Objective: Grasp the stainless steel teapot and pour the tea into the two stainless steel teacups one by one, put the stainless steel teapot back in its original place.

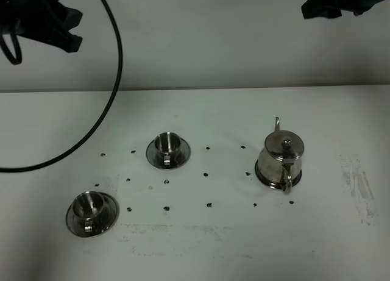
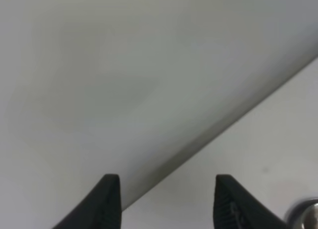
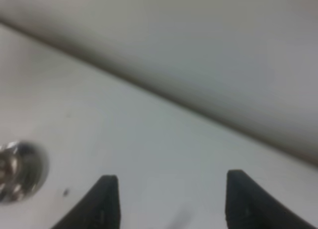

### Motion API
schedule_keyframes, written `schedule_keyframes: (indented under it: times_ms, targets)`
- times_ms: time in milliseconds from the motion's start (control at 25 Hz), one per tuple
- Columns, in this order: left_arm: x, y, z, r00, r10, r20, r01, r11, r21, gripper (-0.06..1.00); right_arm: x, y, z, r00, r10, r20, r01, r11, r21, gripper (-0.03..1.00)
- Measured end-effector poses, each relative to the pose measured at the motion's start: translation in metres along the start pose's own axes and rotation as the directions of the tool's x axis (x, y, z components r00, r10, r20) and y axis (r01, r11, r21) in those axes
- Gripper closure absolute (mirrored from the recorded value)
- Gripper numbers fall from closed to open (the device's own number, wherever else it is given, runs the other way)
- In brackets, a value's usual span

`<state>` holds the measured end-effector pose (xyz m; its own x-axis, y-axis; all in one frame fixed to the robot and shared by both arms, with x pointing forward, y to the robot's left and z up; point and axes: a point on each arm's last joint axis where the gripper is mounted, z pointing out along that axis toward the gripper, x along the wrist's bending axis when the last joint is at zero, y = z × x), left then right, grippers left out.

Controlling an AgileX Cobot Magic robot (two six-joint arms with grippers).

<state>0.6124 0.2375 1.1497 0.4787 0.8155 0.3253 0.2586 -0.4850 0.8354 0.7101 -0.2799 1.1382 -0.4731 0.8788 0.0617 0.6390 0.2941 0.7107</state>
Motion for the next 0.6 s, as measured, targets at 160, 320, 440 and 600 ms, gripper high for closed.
schedule_keyframes:
  times_ms: [160,320,440,600]
  targets:
    - [-0.011,-0.013,-0.036,0.998,-0.028,-0.061,0.026,0.999,-0.032,0.50,0.013,-0.012,-0.013,0.999,0.026,-0.037,-0.025,0.999,0.048,0.52]
    - [-0.018,-0.019,-0.078,0.989,-0.126,-0.079,0.121,0.991,-0.061,0.50,0.038,-0.018,-0.046,0.995,0.010,-0.096,-0.009,1.000,0.011,0.54]
    - [-0.022,-0.023,-0.112,0.984,-0.150,-0.101,0.143,0.987,-0.076,0.50,0.057,-0.026,-0.071,0.992,-0.018,-0.123,0.013,0.999,-0.041,0.56]
    - [-0.031,-0.033,-0.156,0.976,-0.183,-0.122,0.174,0.981,-0.082,0.50,0.067,-0.045,-0.078,0.992,-0.025,-0.123,0.021,0.999,-0.036,0.57]
